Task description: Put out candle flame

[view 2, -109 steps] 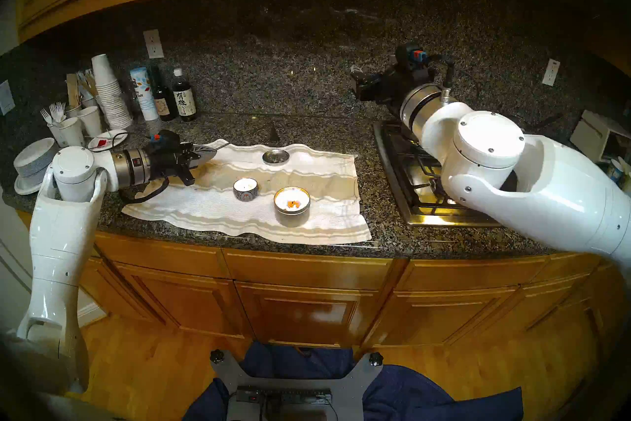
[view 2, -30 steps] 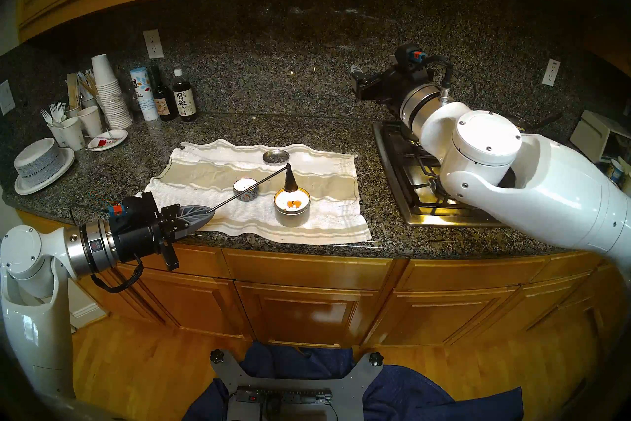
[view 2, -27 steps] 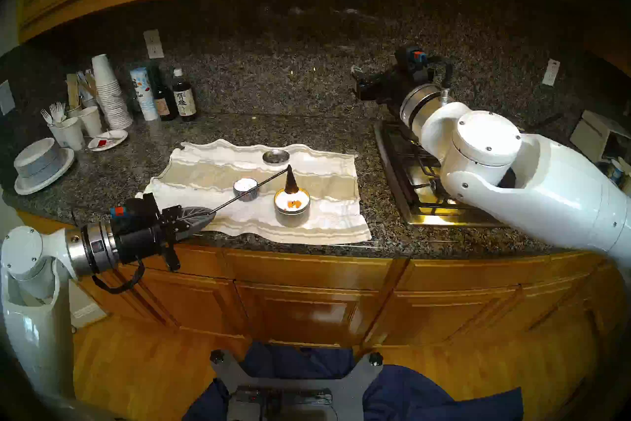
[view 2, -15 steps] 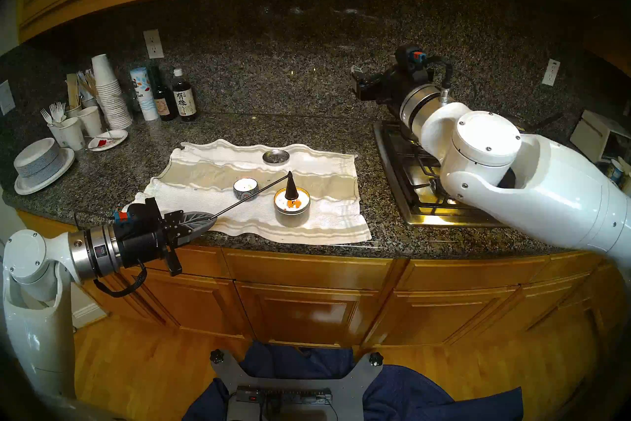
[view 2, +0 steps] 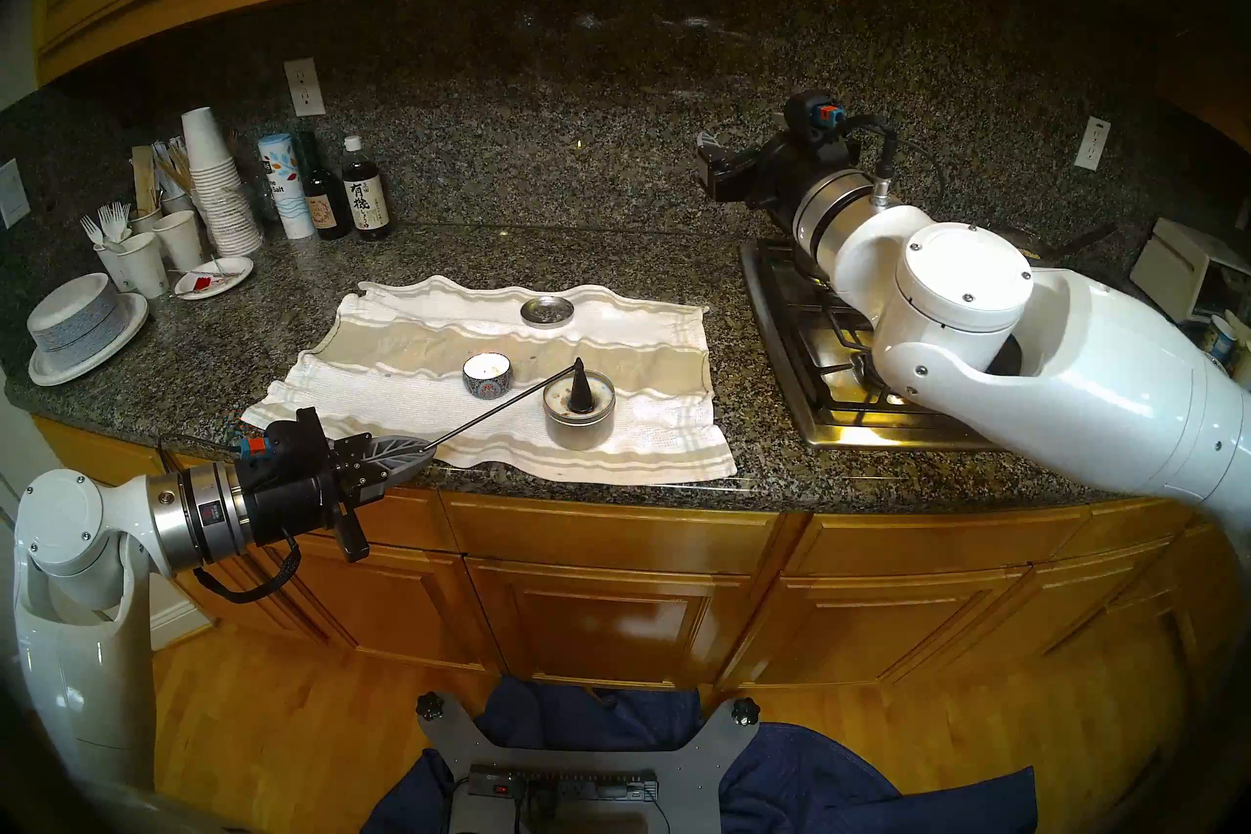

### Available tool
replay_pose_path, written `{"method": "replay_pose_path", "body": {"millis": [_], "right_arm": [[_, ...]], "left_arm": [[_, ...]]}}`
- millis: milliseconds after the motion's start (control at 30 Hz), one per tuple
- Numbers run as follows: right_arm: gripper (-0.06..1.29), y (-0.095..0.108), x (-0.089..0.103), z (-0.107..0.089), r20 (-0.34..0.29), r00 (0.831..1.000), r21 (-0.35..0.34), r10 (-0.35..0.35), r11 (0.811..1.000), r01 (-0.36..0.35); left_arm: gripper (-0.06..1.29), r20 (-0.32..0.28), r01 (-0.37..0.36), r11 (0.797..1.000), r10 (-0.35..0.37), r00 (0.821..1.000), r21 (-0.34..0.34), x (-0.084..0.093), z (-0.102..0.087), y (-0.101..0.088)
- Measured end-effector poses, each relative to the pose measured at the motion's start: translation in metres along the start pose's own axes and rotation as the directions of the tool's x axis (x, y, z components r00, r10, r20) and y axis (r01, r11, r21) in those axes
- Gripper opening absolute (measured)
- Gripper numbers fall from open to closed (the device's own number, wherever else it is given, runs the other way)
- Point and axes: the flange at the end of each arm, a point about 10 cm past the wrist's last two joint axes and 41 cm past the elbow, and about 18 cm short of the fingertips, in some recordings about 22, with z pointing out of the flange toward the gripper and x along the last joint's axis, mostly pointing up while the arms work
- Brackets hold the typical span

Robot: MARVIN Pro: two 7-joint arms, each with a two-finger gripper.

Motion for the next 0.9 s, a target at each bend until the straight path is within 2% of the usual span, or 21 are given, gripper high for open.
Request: {"method": "replay_pose_path", "body": {"millis": [900], "right_arm": [[1.24, -0.0012, -0.0018, 0.0009, 0.000, 1.000, 0.002, 0.003, 1.000, -0.003]], "left_arm": [[-0.02, 0.015, -0.016, 1.000, 0.016, 1.000, 0.003, -0.0028, 0.0002, -0.0027]]}}
